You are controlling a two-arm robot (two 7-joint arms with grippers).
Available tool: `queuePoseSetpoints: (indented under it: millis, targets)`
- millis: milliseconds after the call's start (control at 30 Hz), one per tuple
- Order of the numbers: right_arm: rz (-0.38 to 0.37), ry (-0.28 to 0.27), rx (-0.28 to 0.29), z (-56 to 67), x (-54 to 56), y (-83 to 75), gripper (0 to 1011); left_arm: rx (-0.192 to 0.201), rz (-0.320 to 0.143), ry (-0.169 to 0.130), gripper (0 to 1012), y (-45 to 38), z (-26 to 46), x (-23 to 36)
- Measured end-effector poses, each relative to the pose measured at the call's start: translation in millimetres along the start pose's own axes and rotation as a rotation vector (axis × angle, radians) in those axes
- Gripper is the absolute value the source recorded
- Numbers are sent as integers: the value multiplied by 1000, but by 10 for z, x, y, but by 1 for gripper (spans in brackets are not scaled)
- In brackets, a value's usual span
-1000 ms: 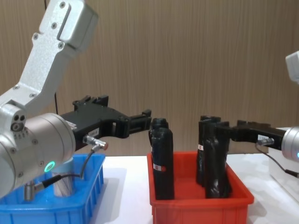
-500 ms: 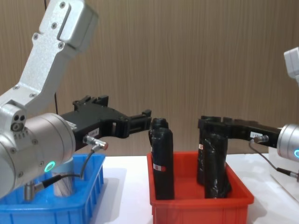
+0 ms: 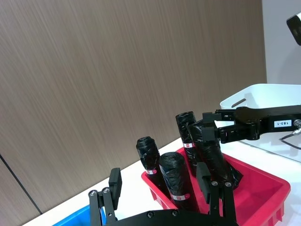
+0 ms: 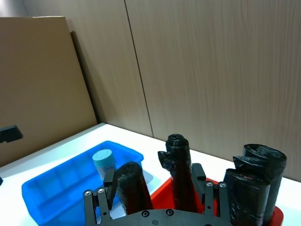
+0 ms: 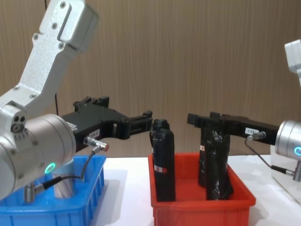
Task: Pick the cotton swabs from the blue box and place them into the white box.
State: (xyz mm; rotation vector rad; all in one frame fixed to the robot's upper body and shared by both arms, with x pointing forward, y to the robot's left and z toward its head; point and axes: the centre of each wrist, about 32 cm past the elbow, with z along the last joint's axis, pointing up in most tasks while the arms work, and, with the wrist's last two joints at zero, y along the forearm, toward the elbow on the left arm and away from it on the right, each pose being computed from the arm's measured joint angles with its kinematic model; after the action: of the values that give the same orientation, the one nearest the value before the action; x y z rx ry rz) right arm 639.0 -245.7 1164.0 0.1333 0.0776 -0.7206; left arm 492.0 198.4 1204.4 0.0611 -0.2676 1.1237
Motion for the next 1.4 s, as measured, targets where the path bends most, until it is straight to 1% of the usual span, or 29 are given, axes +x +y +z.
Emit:
queuePoseSetpoints:
  millis: [167, 333, 600, 900, 1033, 1400]
  targets:
    - [5, -1, 3, 12, -5, 0, 1001, 0, 0, 0, 1004, 0, 0, 0]
    - [-9, -2, 3, 20, -8, -3, 1001, 0, 0, 0, 1004, 0, 0, 0]
    - [-74, -14, -13, 40, -12, -8, 1001, 0, 0, 0, 1004, 0, 0, 0]
    - [-167, -30, -65, 73, -33, 5, 1001, 0, 0, 0, 1004, 0, 0, 0]
    - [-213, -36, -96, 94, -46, 22, 1001, 0, 0, 0, 1004, 0, 0, 0]
    - [-275, -45, -145, 125, -88, 88, 1001, 0, 0, 0, 1004, 0, 0, 0]
